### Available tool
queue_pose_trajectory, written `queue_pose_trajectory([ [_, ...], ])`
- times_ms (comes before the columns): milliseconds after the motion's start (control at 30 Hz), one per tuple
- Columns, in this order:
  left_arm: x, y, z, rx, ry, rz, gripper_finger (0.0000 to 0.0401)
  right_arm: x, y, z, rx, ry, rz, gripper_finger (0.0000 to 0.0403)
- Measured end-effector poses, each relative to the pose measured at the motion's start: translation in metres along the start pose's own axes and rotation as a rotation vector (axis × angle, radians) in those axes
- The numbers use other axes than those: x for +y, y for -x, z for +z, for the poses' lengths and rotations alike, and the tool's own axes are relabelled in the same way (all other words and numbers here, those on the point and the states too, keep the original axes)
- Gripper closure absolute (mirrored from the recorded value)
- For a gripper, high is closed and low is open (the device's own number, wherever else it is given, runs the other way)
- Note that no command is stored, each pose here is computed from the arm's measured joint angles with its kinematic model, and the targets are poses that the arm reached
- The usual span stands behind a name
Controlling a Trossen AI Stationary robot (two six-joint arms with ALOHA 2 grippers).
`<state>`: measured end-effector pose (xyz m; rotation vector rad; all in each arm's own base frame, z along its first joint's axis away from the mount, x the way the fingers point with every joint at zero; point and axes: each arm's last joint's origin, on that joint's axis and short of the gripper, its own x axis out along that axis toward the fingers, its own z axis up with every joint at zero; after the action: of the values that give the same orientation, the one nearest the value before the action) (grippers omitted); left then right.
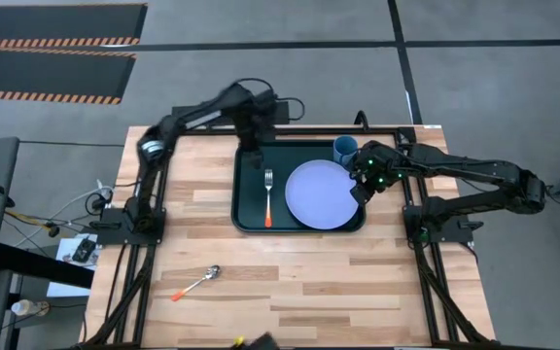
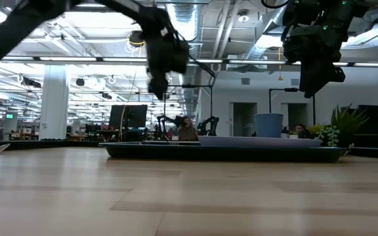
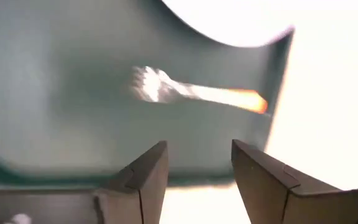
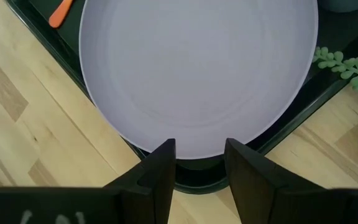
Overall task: Pick and place plate/cup/fork/spoon on tray
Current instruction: Put the orange spoon on the black tray to the left of the orange fork
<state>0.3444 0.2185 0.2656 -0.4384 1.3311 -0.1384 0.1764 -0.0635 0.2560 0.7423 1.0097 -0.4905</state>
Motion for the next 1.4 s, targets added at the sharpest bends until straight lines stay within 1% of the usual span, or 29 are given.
queue_pose_trajectory([
  [67,-0.024,0.018,-0.011,0.02,0.0,-0.026,0.0239,0.0,0.0,0.0,-0.002,0.006,0.0,0.0242],
  [167,-0.066,0.038,-0.028,-0.006,-0.044,-0.063,0.0242,0.001,0.0,0.001,-0.011,0.009,0.005,0.0242],
  [267,-0.103,0.045,-0.053,0.013,-0.101,-0.025,0.0243,0.001,0.0,0.001,-0.012,0.011,0.006,0.0242],
  [333,-0.123,0.043,-0.072,0.021,-0.12,0.014,0.0244,0.001,0.0,0.001,-0.013,0.014,0.006,0.0242],
  [367,-0.134,0.04,-0.081,0.004,-0.133,0.02,0.0244,0.001,0.0,0.002,-0.016,0.021,0.007,0.0242],
  [467,-0.16,0.023,-0.106,-0.048,-0.178,-0.008,0.0244,0.001,0.0,0.002,-0.019,0.029,0.009,0.0242],
  [567,-0.176,-0.003,-0.127,-0.096,-0.233,-0.036,0.0244,0.001,0.0,0.002,-0.019,0.029,0.009,0.0242],
  [700,-0.184,-0.046,-0.145,-0.107,-0.312,-0.087,0.0244,0.001,0.0,0.002,-0.018,0.029,0.009,0.0242],
  [833,-0.185,-0.084,-0.156,-0.069,-0.361,-0.125,0.0244,0.001,0.0,0.002,-0.014,0.029,0.014,0.0242],
  [933,-0.183,-0.107,-0.163,-0.018,-0.38,-0.13,0.0244,0.002,0.0,0.001,-0.004,0.029,0.031,0.0242],
  [1000,-0.181,-0.12,-0.167,0.006,-0.387,-0.148,0.0244,0.002,0.0,0.001,-0.003,0.029,0.032,0.0242],
  [1100,-0.18,-0.137,-0.172,0.025,-0.411,-0.21,0.0244,0.002,0.0,0.001,-0.003,0.029,0.032,0.0242],
  [1200,-0.178,-0.152,-0.175,0.026,-0.435,-0.223,0.0244,0.002,0.0,0.001,-0.003,0.029,0.031,0.0242],
  [1400,-0.178,-0.171,-0.176,0.033,-0.467,-0.244,0.0244,0.002,0.0,0.001,-0.002,0.028,0.031,0.0242],
])
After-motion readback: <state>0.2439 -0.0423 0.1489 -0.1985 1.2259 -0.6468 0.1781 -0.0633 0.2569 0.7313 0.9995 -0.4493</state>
